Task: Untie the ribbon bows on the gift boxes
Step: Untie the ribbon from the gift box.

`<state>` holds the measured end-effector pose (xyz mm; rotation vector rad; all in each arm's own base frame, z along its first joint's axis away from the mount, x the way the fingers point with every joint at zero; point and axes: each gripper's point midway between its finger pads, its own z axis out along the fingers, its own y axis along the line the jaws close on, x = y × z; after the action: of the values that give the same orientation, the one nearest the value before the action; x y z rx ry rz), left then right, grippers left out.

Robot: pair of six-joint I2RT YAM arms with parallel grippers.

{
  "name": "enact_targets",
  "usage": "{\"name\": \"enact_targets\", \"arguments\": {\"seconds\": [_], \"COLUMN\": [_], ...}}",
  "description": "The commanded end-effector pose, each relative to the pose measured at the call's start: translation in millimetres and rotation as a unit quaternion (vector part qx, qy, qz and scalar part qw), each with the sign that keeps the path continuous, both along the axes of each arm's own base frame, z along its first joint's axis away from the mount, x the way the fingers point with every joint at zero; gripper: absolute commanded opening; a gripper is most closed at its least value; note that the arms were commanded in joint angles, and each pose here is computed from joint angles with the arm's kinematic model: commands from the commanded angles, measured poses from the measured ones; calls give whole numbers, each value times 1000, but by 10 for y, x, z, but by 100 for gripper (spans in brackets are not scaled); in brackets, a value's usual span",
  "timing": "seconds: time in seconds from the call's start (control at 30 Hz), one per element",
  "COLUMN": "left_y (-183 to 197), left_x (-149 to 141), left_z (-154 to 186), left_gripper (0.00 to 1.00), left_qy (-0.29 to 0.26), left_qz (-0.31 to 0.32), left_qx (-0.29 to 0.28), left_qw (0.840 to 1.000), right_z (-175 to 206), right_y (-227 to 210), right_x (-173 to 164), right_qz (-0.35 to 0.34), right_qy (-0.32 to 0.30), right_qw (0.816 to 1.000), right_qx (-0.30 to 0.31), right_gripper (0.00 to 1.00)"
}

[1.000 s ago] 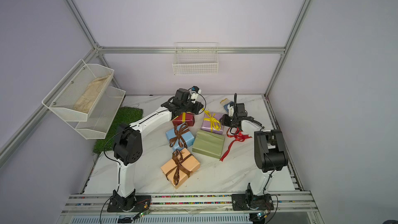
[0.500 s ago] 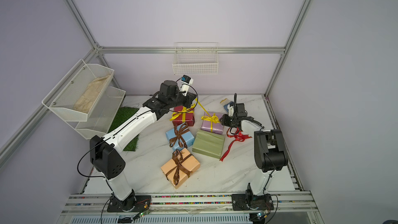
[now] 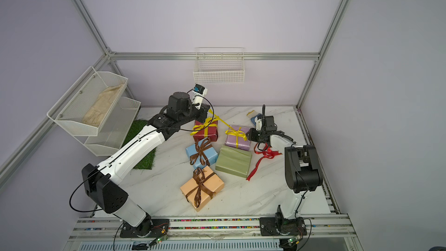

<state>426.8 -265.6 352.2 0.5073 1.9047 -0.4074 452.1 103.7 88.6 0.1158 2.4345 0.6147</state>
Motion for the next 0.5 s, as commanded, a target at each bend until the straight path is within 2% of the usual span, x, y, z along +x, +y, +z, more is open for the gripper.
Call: {"name": "enact_targets", "arguments": {"seconds": [0.0,0.47], "left_y": [223,516], "left_x": [-78,-155], "left_z": [245,318], "left_gripper": [5,7], "left_qy": [-34,-49], "left_qz": [28,65], "left_qx": [4,20], "left_qw": [999,996], "right_z": [-425,-442], "right_y": [-59,-66], "right_x": [-213,-220], "right_qz": [-12,-12], "right_qy": [63,64], "right_qw": [998,997], "right_qx": [-27,-32], "right_gripper": [40,40]}}
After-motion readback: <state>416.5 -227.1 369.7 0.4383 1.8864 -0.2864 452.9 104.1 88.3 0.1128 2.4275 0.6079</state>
